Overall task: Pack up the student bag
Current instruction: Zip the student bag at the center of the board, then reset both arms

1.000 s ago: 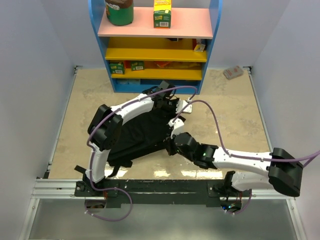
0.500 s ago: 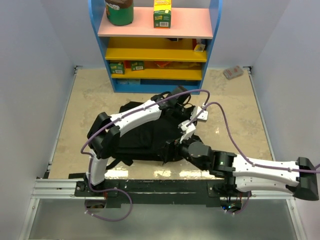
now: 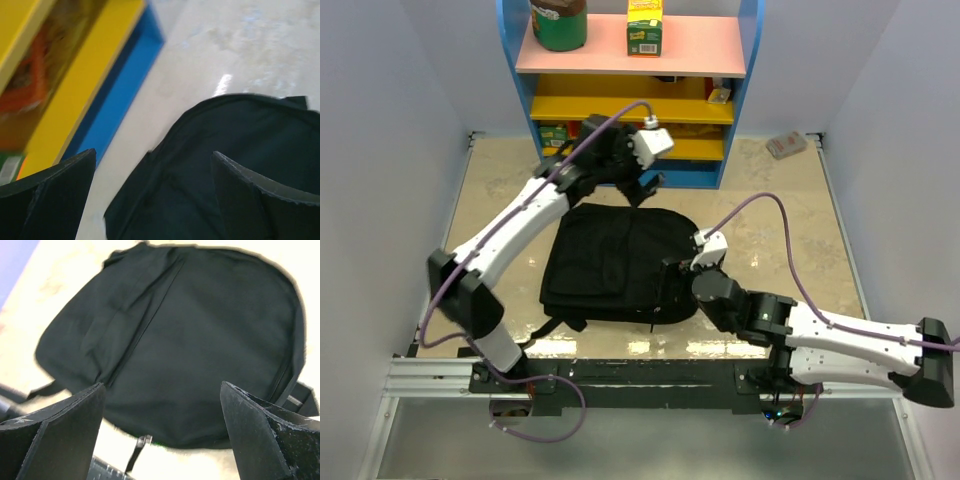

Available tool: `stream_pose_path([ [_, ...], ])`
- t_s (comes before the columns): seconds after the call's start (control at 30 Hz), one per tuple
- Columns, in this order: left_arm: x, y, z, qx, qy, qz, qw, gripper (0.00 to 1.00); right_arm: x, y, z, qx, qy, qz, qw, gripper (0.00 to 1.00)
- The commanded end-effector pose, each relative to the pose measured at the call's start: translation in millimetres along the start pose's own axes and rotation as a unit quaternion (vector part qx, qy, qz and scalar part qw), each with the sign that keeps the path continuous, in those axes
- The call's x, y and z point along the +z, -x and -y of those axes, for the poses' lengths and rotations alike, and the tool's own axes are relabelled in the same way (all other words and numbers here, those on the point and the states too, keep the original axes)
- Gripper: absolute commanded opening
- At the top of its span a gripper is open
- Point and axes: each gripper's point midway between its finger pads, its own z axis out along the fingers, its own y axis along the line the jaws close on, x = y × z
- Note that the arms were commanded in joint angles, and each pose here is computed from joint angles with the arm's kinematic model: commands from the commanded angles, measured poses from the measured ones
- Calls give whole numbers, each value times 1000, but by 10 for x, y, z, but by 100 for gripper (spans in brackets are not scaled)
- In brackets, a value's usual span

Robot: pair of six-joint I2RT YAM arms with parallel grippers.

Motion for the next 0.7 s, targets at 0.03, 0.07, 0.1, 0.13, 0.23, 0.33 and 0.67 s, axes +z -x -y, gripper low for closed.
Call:
stream_pose_path([
  [0.03, -870, -530, -194, -62, 132, -21, 989, 100, 415, 473, -58, 1, -25, 3, 1000, 99],
  [0.07, -1175, -424, -309, -60, 176, 20, 982, 100, 518, 524, -19, -5, -36, -2, 999, 99],
  [0.1, -1268, -497, -305, -71, 190, 27, 979, 100, 565, 666, -140, -6, -25, 6, 1000, 99],
  [0.13, -1283, -728, -263, -83, 197, 12, 977, 100, 671, 619, -197, -18, -21, -3, 1000, 99],
  [0.23, -1474, -1044, -260, -111, 230, -2, 967, 100, 801, 724, -410, -22, 1, -2, 1000, 99],
  [0.33, -1564, -1274, -323, -138, 266, -14, 954, 100, 834, 793, -457, -23, -2, -1, 1000, 99],
  [0.67, -1471, -1716, -408, -193, 291, -44, 936, 100, 662, 722, -280, -11, -6, 9, 1000, 99],
])
